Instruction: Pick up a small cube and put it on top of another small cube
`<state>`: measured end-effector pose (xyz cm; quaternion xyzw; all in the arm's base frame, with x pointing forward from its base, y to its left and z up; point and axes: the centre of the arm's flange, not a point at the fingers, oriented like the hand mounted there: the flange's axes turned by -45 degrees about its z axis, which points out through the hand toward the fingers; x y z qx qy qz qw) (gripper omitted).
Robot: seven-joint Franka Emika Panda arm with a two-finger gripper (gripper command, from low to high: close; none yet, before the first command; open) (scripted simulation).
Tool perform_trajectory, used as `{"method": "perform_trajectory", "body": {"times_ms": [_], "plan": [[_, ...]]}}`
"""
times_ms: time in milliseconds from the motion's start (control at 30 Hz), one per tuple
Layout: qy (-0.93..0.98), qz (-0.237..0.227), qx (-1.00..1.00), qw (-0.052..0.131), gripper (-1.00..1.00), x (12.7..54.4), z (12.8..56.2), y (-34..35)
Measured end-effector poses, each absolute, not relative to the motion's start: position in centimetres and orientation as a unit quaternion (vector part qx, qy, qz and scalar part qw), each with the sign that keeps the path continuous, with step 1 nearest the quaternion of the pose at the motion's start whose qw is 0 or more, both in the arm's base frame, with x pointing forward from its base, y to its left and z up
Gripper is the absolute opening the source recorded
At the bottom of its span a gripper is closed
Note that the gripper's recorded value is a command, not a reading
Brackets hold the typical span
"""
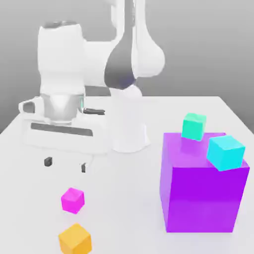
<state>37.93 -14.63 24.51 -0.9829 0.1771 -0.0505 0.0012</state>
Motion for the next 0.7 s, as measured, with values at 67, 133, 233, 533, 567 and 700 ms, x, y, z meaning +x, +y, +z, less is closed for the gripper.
{"method": "perform_trajectory", "body": {"times_ms": [67, 133, 233, 533, 567, 700], "plan": [[0.192, -0.017, -0.981, 0.000, 0.00, 35.5, 20.8, -15.1], [0.195, -0.004, -0.981, -0.001, 0.00, 34.7, 18.4, -15.3], [0.195, -0.001, -0.981, -0.002, 0.00, 34.5, 15.4, -15.3], [0.196, 0.000, -0.981, 0.000, -1.00, 34.3, 12.4, -15.2], [0.196, 0.000, -0.981, -0.001, -1.00, 34.3, 12.7, -15.2], [0.196, 0.000, -0.981, -0.001, -1.00, 34.4, 16.0, -15.3]]}}
